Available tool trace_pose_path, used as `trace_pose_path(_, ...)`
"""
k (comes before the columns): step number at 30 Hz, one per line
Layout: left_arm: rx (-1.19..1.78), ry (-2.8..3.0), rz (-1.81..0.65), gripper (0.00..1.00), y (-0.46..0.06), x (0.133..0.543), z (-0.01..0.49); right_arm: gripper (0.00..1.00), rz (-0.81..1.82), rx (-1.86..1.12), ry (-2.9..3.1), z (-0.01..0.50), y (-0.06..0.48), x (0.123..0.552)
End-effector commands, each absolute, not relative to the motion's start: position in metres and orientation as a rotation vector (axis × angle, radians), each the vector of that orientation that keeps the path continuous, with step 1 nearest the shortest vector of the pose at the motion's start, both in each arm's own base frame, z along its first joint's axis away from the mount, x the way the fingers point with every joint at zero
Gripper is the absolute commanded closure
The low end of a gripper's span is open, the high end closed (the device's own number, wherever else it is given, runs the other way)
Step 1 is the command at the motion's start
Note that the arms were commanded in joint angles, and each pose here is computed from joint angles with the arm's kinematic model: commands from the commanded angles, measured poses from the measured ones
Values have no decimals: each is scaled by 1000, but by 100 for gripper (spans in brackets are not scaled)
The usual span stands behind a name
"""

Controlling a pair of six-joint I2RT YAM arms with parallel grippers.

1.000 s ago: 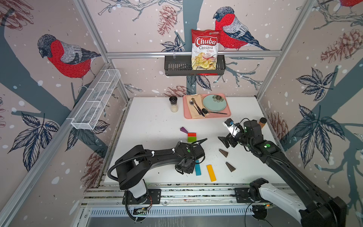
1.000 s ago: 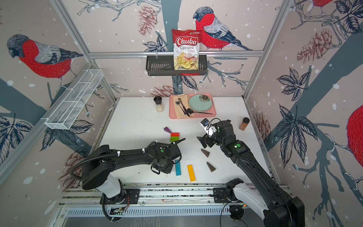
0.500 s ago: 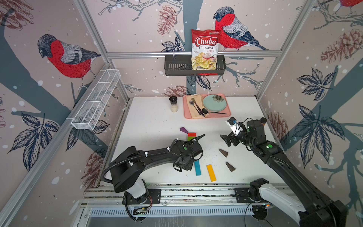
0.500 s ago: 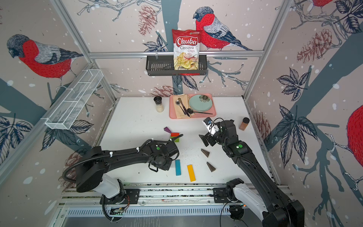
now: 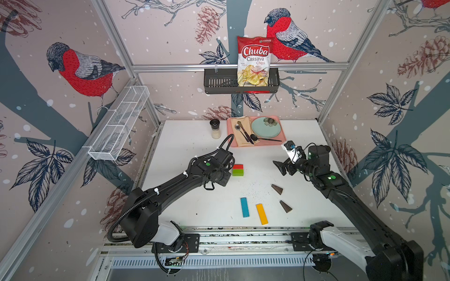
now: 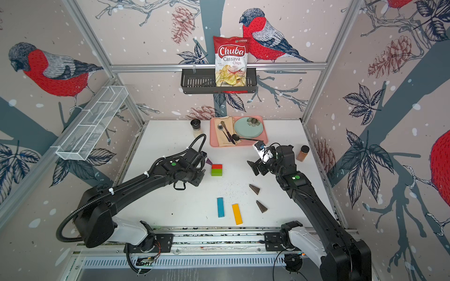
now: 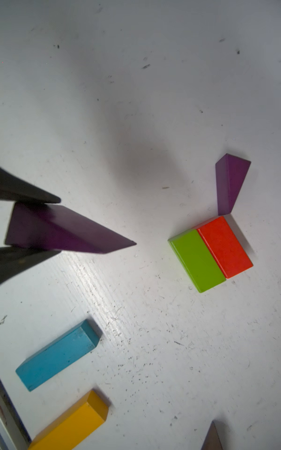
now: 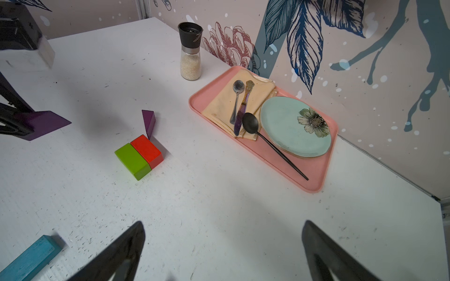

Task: Assemble a small pinwheel with building blocks
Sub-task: Assemble the building block at the center of the board.

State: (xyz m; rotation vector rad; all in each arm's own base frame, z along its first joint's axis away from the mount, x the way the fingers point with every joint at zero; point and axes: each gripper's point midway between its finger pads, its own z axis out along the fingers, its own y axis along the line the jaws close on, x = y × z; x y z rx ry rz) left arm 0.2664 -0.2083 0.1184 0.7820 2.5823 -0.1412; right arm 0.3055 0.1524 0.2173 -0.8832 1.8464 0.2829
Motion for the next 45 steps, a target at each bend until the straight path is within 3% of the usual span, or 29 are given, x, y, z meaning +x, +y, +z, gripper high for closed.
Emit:
trace_pose_path(1,1095,2358,-175,81,-223,276,125,0,305,-917,1783,227,159,309)
trace_pose_path(8,1397,2131,-51,80,-204,296,115,0,314,-923,1790,223,158,309)
trace_pose_path(17,1572,2204,-176,81,-208,304,81,0,312,-910,1803,220,155,305)
trace_pose_path(45,1624,2446,-112,83,-200,315,36,0,317,-904,1818,217,151,303)
